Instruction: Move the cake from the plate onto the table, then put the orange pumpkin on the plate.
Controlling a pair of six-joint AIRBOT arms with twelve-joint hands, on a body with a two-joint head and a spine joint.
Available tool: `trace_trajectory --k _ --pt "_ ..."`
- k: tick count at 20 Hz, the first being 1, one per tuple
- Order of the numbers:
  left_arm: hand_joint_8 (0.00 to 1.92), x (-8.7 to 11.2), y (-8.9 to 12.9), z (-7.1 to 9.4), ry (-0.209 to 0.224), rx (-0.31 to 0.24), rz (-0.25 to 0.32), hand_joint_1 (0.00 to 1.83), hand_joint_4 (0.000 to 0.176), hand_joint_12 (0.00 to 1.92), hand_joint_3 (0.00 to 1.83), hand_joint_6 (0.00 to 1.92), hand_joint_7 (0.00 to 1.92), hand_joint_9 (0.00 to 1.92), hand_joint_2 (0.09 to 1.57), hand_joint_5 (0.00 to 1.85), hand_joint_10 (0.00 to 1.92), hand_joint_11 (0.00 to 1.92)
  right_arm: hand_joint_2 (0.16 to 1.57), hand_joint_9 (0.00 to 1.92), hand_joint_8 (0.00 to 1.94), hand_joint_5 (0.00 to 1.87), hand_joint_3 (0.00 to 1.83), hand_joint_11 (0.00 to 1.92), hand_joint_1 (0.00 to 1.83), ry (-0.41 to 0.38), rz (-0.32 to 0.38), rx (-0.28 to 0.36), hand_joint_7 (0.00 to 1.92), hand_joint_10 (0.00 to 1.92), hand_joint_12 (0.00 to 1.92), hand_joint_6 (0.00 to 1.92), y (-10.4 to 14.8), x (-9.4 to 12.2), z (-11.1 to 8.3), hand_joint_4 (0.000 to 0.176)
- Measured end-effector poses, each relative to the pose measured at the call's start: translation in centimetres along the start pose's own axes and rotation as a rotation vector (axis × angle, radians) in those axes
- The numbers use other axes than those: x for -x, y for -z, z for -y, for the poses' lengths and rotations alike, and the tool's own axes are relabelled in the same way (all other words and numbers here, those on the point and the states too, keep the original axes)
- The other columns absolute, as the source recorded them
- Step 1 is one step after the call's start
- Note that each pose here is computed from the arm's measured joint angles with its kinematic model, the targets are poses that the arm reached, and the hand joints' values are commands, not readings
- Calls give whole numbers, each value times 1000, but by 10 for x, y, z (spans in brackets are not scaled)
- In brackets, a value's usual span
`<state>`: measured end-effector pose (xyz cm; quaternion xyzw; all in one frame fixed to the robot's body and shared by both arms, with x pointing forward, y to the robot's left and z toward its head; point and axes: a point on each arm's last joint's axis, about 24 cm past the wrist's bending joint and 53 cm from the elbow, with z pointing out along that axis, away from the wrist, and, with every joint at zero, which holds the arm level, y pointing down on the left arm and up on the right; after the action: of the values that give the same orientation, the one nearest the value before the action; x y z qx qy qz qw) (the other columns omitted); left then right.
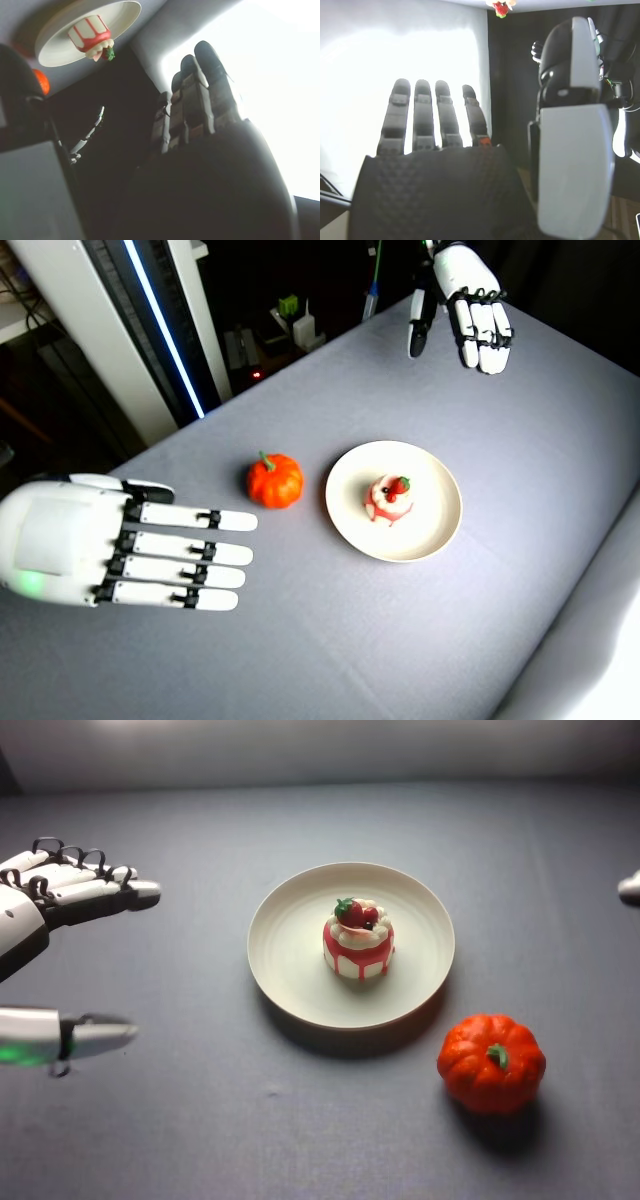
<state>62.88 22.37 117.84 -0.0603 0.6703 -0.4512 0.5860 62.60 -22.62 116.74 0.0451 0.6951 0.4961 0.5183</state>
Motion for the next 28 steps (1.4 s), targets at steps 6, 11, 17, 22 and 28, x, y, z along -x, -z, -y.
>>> trace_trajectory --k 6,11,17,22,28 --pt "7 -1 -2 -1 -2 -4 -2 604 39 742 0 0 288 298 997 331 16 0 1309 333 4 407 1 0 585 -2 -2 1 374 1 869 1 -1 -2 1 0" --pt "7 2 -42 13 -9 -72 -9 603 142 462 0 5 194 167 963 262 7 0 1313 363 2 392 2 37 464 3 -8 8 374 10 904 3 -2 -3 -1 0" --pt "0 0 -103 53 -60 -181 -67 812 56 880 0 0 331 330 893 382 1 0 1313 449 8 417 2 112 578 11 -21 15 428 19 997 4 -2 -5 -3 0" --pt "0 -12 -148 100 -127 -269 -98 724 89 945 0 0 405 390 872 402 3 51 1287 618 3 507 0 243 682 14 -20 15 574 12 1123 2 -3 -4 -2 0" --pt "10 -36 -173 101 -132 -252 -144 645 157 814 0 1 397 418 848 330 17 140 1286 564 0 471 3 148 679 15 -25 -6 517 0 1097 0 -4 -4 6 0"
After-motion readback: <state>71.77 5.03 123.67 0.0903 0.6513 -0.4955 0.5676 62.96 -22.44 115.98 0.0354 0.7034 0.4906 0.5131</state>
